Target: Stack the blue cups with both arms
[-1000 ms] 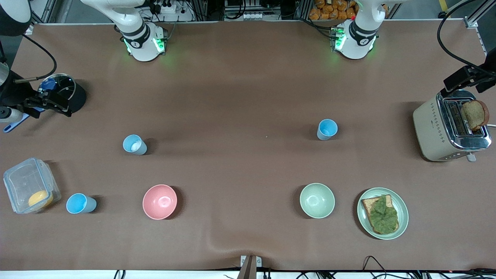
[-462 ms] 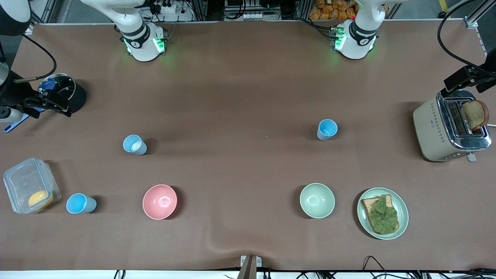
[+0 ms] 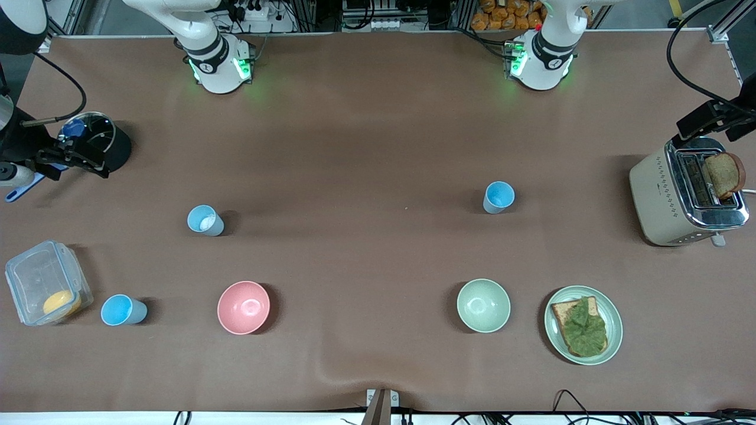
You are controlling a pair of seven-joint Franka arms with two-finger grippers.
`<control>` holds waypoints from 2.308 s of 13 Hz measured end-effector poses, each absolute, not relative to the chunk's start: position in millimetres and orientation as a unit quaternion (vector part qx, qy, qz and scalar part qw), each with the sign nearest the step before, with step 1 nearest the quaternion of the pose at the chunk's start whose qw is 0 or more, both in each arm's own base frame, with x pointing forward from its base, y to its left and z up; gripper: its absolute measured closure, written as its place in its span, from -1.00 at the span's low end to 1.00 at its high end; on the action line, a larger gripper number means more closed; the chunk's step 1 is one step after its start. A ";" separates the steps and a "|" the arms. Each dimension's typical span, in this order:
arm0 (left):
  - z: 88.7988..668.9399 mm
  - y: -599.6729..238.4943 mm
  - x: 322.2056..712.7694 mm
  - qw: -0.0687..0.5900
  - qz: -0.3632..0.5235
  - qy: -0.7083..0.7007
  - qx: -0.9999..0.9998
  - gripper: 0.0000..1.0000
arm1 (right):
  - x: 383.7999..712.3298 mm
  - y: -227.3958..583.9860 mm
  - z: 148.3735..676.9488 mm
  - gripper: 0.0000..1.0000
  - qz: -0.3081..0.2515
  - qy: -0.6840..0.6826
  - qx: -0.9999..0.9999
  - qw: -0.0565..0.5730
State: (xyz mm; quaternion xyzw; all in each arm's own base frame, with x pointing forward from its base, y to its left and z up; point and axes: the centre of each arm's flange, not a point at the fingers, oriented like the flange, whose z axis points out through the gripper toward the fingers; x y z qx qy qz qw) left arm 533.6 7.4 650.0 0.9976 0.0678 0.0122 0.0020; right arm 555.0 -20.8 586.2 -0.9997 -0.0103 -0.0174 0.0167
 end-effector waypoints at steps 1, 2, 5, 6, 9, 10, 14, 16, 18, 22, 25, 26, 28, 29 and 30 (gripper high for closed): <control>650.0 7.4 533.6 0.002 0.012 0.068 0.998 -1.00 | 554.9 -20.8 586.2 -1.00 -0.017 -0.010 -1.000 0.017; 650.0 7.4 533.6 0.002 0.012 0.068 0.998 -1.00 | 554.9 -20.7 586.2 -1.00 -0.017 -0.010 -1.000 0.017; 650.0 7.4 533.6 0.002 0.012 0.068 0.998 -1.00 | 554.1 -17.2 585.5 -1.00 -0.013 -0.013 -1.000 0.017; 650.0 7.4 533.6 0.002 0.012 0.068 0.998 -1.00 | 554.1 -17.2 585.5 -1.00 -0.013 -0.014 -1.000 0.017; 650.0 7.3 533.6 0.002 0.012 0.068 0.998 -1.00 | 554.2 -17.2 585.3 -1.00 -0.012 -0.014 -1.000 0.017; 650.0 7.3 533.6 0.002 0.012 0.068 0.998 -1.00 | 554.3 -17.2 585.1 -1.00 -0.012 -0.013 -1.000 0.017; 650.0 7.3 533.6 0.002 0.012 0.068 0.998 -1.00 | 555.1 -17.1 583.3 -1.00 -0.011 -0.014 -1.000 0.017; 650.0 7.2 533.6 0.002 0.012 0.068 0.998 -1.00 | 555.6 -17.1 581.5 -1.00 -0.008 -0.014 -1.000 0.017; 650.0 7.2 533.6 0.002 0.012 0.068 0.998 -1.00 | 555.8 -17.1 581.0 -1.00 -0.008 -0.014 -1.000 0.017; 650.0 7.2 533.6 0.002 0.012 0.068 0.998 -1.00 | 555.8 -17.0 581.0 -1.00 -0.008 -0.014 -1.000 0.017; 650.0 7.2 533.6 0.002 0.012 0.068 0.998 -1.00 | 556.2 -18.8 579.3 -1.00 -0.005 -0.011 -1.000 0.017; 650.0 7.2 533.6 0.002 0.012 0.068 0.998 -1.00 | 557.7 -20.8 573.3 -1.00 0.002 -0.010 -1.000 0.018; 650.0 7.1 533.6 0.002 0.012 0.068 0.998 -1.00 | 565.2 -24.2 544.3 -1.00 0.034 -0.007 -0.999 0.019; 650.0 7.1 533.6 0.002 0.012 0.068 0.998 -1.00 | 569.8 -24.9 522.3 -1.00 0.059 -0.006 -0.998 0.020; 649.9 7.1 533.6 0.002 0.012 0.068 0.998 -1.00 | 575.1 -25.5 498.2 -1.00 0.081 -0.005 -0.996 0.020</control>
